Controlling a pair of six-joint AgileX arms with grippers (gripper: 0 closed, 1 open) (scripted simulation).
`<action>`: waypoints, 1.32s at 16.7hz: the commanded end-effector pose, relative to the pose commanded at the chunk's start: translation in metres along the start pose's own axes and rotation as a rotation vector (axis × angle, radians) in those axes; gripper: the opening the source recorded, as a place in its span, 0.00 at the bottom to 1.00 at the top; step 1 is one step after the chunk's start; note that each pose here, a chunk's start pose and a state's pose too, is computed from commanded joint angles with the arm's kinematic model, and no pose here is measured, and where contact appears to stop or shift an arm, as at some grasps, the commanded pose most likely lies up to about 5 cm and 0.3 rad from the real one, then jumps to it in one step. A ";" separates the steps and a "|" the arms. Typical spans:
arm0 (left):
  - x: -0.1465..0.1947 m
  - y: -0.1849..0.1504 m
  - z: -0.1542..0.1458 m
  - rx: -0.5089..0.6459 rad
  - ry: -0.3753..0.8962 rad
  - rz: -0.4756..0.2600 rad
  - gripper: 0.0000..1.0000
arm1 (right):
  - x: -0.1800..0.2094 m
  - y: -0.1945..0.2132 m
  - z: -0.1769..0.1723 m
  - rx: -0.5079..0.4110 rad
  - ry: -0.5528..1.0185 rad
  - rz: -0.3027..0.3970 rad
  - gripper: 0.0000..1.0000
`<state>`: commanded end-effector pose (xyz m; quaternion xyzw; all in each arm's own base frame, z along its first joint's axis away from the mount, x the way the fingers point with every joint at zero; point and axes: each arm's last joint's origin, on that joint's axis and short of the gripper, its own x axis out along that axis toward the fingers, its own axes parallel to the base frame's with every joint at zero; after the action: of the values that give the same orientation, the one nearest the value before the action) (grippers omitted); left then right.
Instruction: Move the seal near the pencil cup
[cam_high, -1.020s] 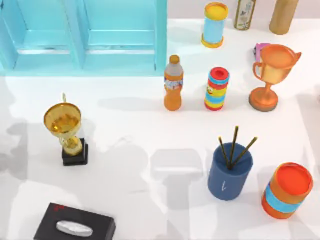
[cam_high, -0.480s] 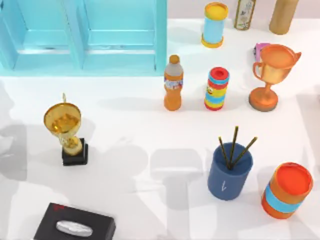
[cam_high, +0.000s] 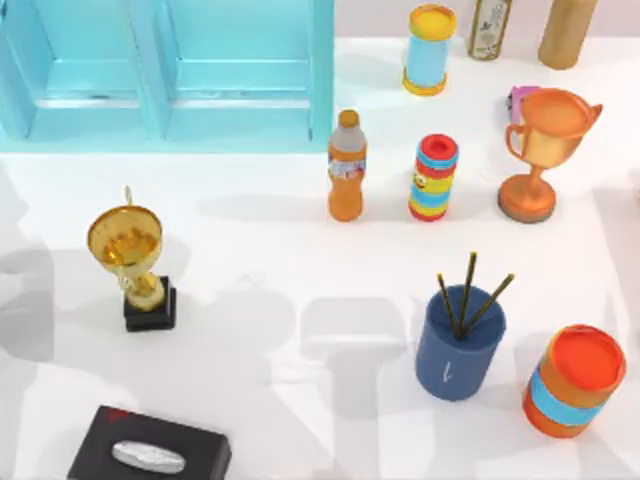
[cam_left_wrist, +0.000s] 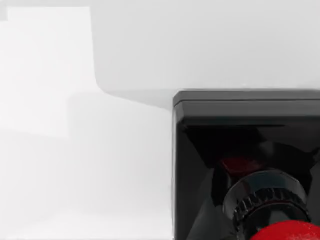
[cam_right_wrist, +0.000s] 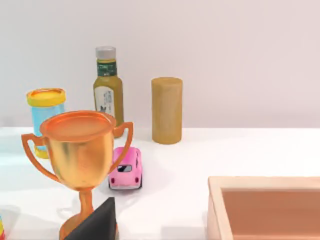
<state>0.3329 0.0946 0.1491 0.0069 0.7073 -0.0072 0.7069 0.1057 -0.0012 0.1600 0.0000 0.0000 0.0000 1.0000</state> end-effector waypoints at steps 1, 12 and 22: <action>0.000 0.000 0.000 0.000 0.000 0.000 0.17 | 0.000 0.000 0.000 0.000 0.000 0.000 1.00; 0.000 -0.001 0.000 0.003 -0.001 0.000 0.00 | 0.000 0.000 0.000 0.000 0.000 0.000 1.00; -0.076 -0.044 0.027 -0.108 -0.069 0.014 0.00 | 0.000 0.000 0.000 0.000 0.000 0.000 1.00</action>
<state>0.3590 0.0502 0.2252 -0.0266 0.6817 0.0356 0.7303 0.1057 -0.0012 0.1600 0.0000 0.0000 0.0000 1.0000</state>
